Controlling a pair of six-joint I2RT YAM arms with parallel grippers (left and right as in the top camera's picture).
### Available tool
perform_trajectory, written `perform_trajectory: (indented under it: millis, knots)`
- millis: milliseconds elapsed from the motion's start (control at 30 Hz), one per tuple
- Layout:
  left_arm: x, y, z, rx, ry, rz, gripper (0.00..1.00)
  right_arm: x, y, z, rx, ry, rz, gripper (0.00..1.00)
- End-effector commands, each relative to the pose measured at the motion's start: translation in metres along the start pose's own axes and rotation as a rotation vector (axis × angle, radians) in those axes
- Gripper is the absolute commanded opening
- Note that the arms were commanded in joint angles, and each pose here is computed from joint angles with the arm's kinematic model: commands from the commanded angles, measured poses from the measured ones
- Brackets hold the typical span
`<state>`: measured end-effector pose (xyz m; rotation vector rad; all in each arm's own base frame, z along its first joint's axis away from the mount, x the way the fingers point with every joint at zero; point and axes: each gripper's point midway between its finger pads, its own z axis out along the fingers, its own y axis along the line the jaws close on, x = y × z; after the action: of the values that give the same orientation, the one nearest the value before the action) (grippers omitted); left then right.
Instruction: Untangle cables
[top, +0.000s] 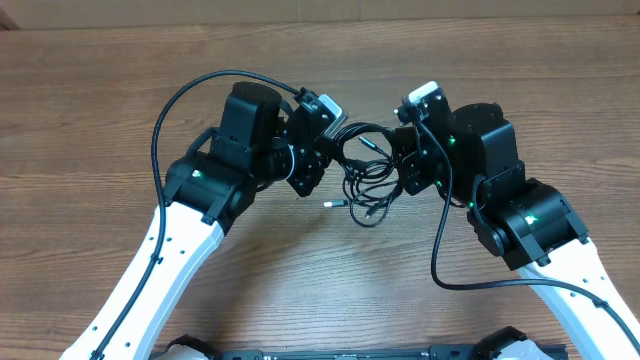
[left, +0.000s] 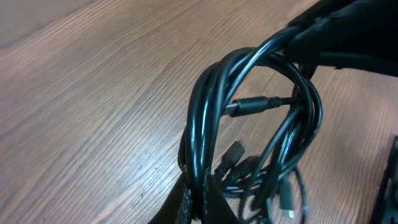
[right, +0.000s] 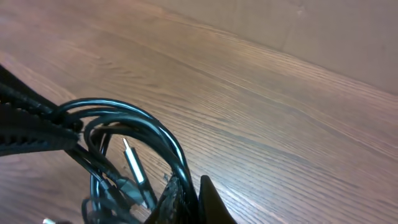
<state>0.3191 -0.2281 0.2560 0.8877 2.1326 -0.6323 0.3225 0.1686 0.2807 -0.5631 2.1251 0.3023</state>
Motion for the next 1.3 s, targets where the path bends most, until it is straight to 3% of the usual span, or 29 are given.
perform_trajectory:
  millis: [0, 367, 1000, 1067, 1133, 1233, 1267]
  knots:
    - [0.007, 0.026, -0.011, -0.165, 0.024, -0.095, 0.04, -0.022, -0.038, -0.019, 0.186, -0.084, 0.078, 0.04]
    - [0.023, 0.057, -0.021, -0.366, 0.065, -0.249, 0.04, -0.024, -0.042, -0.024, 0.206, -0.103, 0.132, 0.04]
    - [0.023, 0.055, -0.02, -0.357, 0.063, -0.254, 0.04, -0.023, -0.056, -0.027, 0.286, -0.127, 0.29, 0.04]
    - [0.022, 0.052, -0.019, -0.335, 0.061, -0.254, 0.1, -0.023, -0.055, -0.027, 0.278, -0.126, 0.289, 0.04]
    - [0.02, 0.048, -0.018, -0.311, 0.056, -0.254, 0.23, -0.023, -0.053, -0.026, 0.264, -0.125, 0.288, 0.04]
    - [0.017, 0.041, -0.015, -0.264, 0.045, -0.252, 0.52, -0.024, -0.05, -0.026, 0.247, -0.124, 0.287, 0.04]
    - [0.015, 0.038, -0.014, -0.244, 0.04, -0.247, 0.77, -0.024, -0.049, -0.025, 0.239, -0.124, 0.283, 0.04]
